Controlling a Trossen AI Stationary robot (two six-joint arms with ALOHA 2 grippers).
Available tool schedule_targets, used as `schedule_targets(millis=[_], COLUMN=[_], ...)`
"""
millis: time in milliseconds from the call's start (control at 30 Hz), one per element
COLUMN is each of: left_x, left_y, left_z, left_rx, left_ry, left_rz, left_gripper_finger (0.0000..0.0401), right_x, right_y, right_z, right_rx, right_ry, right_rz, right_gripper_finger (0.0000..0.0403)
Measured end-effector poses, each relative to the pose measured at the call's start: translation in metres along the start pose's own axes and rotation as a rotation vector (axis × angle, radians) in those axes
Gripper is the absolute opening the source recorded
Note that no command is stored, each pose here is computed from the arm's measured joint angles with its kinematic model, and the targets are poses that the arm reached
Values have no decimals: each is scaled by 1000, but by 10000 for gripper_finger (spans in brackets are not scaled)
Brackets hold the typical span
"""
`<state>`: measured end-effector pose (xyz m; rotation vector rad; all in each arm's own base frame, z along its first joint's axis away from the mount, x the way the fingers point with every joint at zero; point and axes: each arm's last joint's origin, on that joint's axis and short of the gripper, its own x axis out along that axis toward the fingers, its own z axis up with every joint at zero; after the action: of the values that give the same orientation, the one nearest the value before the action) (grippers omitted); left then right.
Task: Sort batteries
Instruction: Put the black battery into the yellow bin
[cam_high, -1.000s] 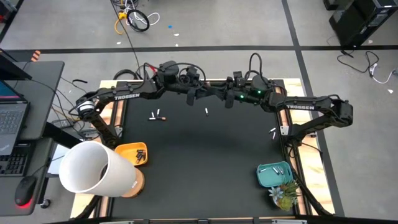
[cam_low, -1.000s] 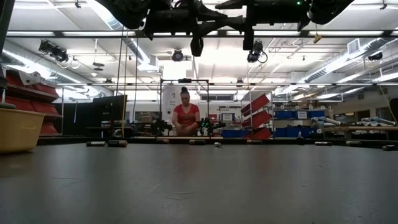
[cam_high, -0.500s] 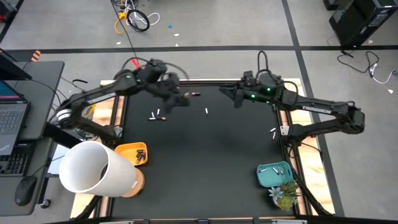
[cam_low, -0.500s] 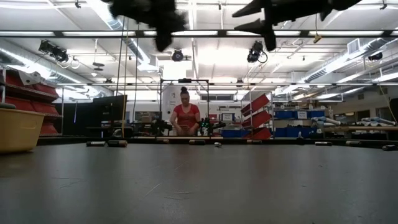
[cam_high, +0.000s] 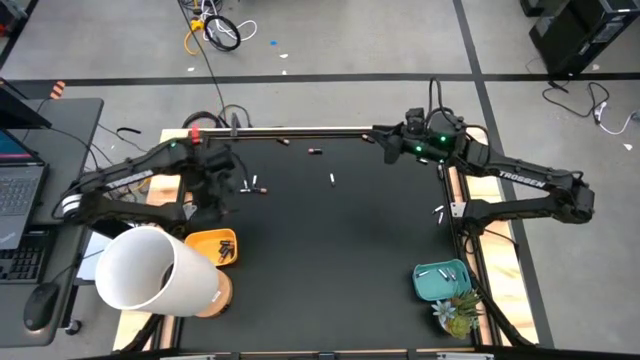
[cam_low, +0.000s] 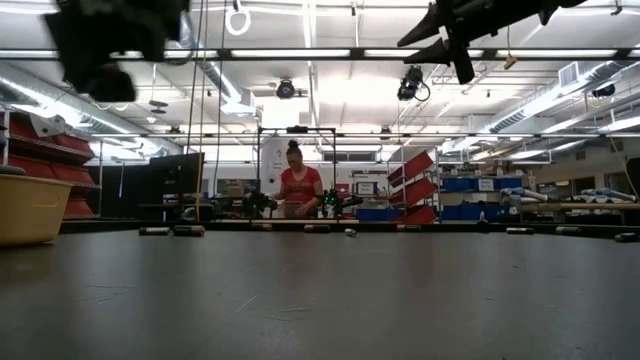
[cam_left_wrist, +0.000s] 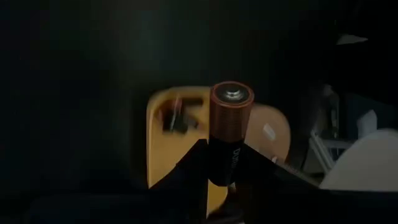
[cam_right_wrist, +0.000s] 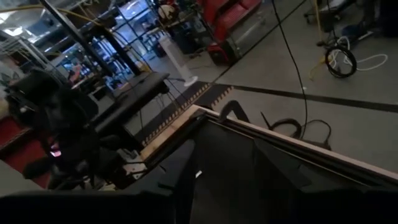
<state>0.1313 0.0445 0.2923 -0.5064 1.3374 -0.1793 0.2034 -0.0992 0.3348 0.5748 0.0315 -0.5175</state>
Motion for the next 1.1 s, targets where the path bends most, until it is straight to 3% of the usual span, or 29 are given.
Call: schedule_targets(millis=[333,700,900,1100], left_x=[35,49,50,45], left_y=[5,2,-4,-14], left_z=[-57,-37,-22,-28], left_rx=[-186,-308,-607,-845], left_ry=[40,87,-15,-173], left_rz=[-30,40,38,91], left_gripper_finger=[64,64,64,64], right_x=[0,0,0,0], right_y=[5,4,4,4], right_z=[-3,-3,-3,-2], right_rx=[-3,21,42,25], right_ry=[17,8,6,1], right_rz=[19,1,0,4], right_gripper_finger=[142,142,142,142])
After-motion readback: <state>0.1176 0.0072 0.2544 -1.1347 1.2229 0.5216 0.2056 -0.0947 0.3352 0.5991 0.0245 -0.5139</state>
